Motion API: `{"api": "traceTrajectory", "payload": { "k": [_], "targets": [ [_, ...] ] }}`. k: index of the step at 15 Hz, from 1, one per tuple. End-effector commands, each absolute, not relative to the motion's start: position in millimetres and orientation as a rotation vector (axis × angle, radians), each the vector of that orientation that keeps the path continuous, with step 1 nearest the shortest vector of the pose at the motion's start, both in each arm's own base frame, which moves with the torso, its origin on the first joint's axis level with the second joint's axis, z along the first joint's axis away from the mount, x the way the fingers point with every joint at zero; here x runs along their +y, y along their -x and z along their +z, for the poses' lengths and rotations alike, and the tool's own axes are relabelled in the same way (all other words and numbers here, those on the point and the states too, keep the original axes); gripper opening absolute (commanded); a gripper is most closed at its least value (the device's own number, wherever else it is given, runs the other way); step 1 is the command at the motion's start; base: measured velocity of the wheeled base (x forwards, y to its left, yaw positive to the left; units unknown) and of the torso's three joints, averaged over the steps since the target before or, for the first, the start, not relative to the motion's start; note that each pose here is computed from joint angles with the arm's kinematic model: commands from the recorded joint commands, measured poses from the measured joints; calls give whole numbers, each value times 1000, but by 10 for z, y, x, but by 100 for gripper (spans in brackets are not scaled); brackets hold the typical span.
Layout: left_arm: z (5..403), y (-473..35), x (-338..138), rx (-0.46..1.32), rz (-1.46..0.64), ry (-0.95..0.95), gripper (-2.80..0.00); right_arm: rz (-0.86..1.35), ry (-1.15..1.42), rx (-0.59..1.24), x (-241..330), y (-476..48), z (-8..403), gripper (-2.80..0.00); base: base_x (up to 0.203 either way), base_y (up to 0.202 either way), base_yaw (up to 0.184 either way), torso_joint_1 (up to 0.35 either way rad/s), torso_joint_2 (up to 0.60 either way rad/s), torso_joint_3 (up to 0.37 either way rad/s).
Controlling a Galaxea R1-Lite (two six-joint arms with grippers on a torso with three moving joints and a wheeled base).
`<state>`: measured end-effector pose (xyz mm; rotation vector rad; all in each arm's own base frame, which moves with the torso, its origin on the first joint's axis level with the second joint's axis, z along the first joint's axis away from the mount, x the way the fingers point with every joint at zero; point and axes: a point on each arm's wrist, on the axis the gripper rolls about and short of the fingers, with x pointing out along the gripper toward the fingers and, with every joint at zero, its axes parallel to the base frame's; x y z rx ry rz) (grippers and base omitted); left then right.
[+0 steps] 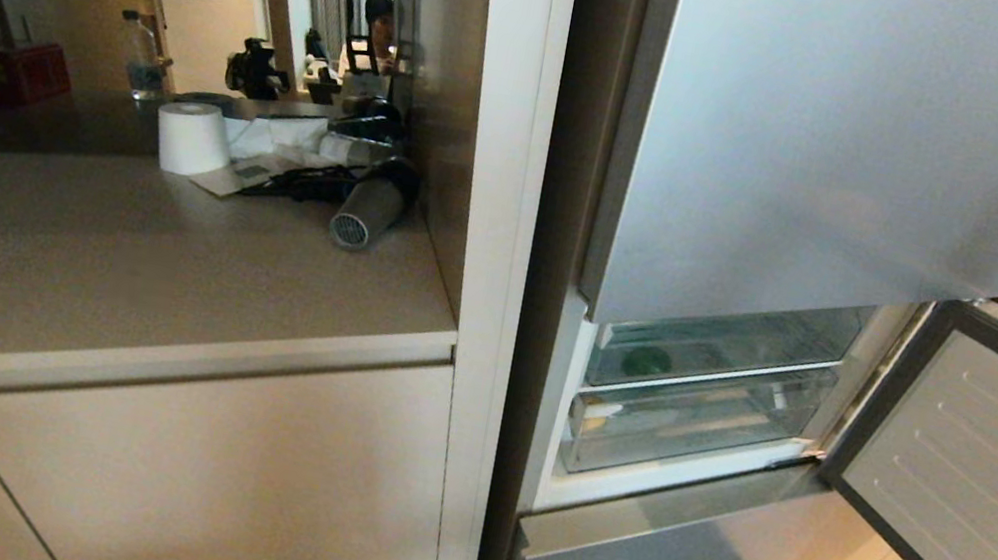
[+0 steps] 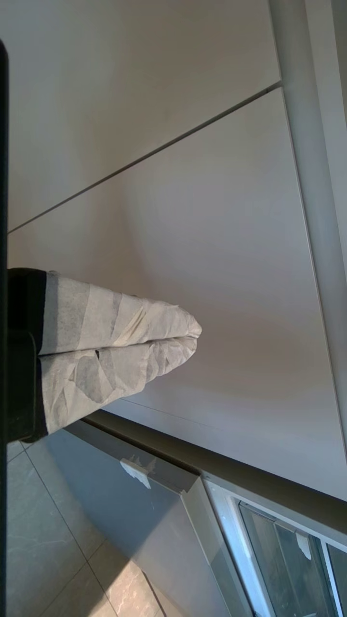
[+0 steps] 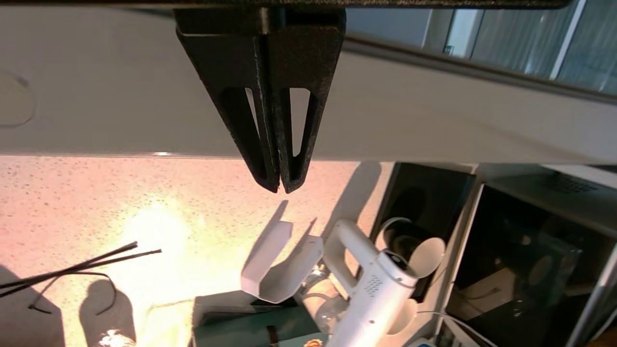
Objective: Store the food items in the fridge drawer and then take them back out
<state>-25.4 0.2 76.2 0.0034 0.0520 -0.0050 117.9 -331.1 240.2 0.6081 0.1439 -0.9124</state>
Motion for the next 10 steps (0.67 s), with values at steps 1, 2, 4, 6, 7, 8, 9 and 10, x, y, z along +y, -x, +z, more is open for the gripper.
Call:
{"api": "traceTrajectory", "payload": {
  "k": [1,2,4,6,7,8,9,10],
  "targets": [
    [762,253,2,54,-5,-3,-280,-919,-626,158,-3390,-1178,2320,-280,0,0,0,0,0,0],
    [762,253,2,54,-5,-3,-280,-921,-630,161,-3390,-1172,2314,-280,0,0,0,0,0,0],
    [762,253,2,54,-5,-3,-280,-931,-649,183,-3388,-1137,2284,-280,0,0,0,0,0,0],
    [762,253,2,54,-5,-3,-280,-938,-656,187,-3400,-1117,2265,-280,0,0,0,0,0,0],
    [762,253,2,54,-5,-3,-280,-944,-661,189,-3420,-1099,2244,-280,0,0,0,0,0,0],
    [762,253,2,54,-5,-3,-280,-947,-664,189,-3423,-1085,2238,-280,0,0,0,0,0,0],
    [762,253,2,54,-5,-3,-280,-950,-666,192,-3420,-1072,2226,-280,0,0,0,0,0,0],
    [762,253,2,54,-5,-3,-280,-954,-667,191,-3419,-1055,2225,-280,0,0,0,0,0,0]
  ]
}}
